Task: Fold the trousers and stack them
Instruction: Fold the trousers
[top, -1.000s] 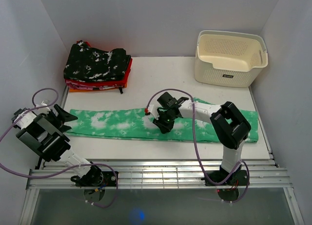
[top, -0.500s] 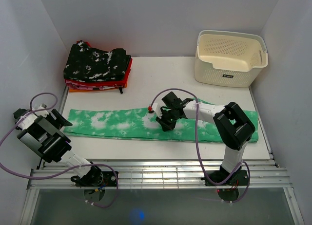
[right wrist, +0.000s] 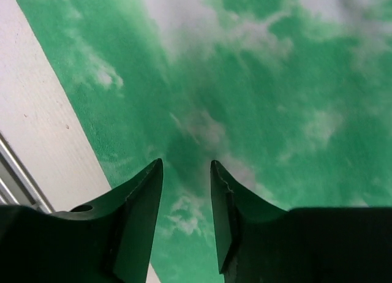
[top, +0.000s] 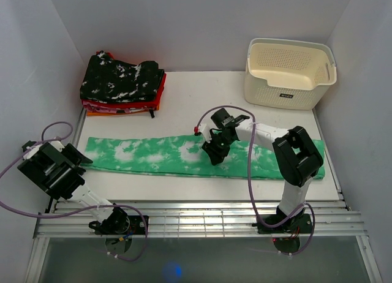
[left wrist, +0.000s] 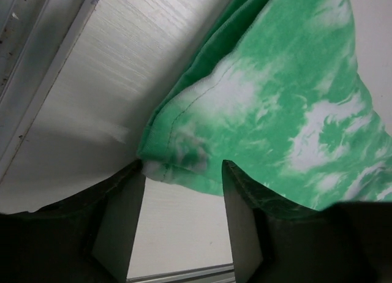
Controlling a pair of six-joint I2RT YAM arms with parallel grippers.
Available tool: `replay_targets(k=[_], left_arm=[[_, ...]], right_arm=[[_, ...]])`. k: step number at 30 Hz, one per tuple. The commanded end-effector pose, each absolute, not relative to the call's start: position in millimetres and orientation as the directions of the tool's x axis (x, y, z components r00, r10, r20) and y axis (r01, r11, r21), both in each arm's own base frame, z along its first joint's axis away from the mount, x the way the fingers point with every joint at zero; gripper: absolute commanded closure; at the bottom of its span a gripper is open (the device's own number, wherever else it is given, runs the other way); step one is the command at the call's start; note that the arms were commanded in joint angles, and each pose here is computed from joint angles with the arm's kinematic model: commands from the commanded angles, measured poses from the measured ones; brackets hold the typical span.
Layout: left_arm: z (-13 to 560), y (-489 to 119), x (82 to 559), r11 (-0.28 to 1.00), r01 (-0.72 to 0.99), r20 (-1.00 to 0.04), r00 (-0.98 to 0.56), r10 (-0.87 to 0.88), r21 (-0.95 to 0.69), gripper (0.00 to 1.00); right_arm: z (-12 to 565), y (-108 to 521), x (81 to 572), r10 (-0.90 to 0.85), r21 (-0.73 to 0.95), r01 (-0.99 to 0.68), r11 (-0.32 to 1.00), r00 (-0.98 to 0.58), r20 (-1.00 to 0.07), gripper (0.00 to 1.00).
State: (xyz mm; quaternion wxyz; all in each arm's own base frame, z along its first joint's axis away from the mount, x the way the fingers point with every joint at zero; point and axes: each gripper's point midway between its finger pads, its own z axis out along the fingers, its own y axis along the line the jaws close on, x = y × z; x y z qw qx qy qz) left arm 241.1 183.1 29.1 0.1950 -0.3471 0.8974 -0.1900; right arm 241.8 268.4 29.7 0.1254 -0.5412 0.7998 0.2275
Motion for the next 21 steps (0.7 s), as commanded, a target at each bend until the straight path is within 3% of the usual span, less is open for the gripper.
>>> replay_targets(k=[1, 5, 6, 12, 16, 21], left_arm=[[18, 175, 243, 0.651, -0.557, -0.190, -0.666, -0.721, -0.516, 0.38], [24, 181, 251, 0.639, -0.560, -0.217, -0.639, -0.738, -0.527, 0.58], [27, 184, 255, 0.646, -0.555, -0.239, -0.632, -0.737, -0.525, 0.67], [62, 214, 273, 0.695, -0.540, -0.376, -0.589, -0.715, -0.476, 0.97], [88, 226, 282, 0.740, -0.498, -0.462, -0.579, -0.672, -0.453, 1.00], [128, 209, 294, 0.841, -0.322, -0.588, -0.606, -0.536, -0.435, 1.00]], right_arm=[[71, 264, 254, -0.763, 0.248, -0.910, 0.331, -0.413, -0.498, 0.53], [85, 242, 270, -0.730, 0.253, -0.886, 0.388, -0.463, -0.502, 0.52], [88, 237, 271, -0.723, 0.258, -0.882, 0.394, -0.471, -0.505, 0.52], [97, 188, 282, -0.657, 0.278, -0.827, 0.488, -0.558, -0.507, 0.52], [105, 160, 285, -0.619, 0.289, -0.796, 0.531, -0.598, -0.510, 0.52], [109, 115, 286, -0.559, 0.322, -0.731, 0.602, -0.673, -0.484, 0.53]])
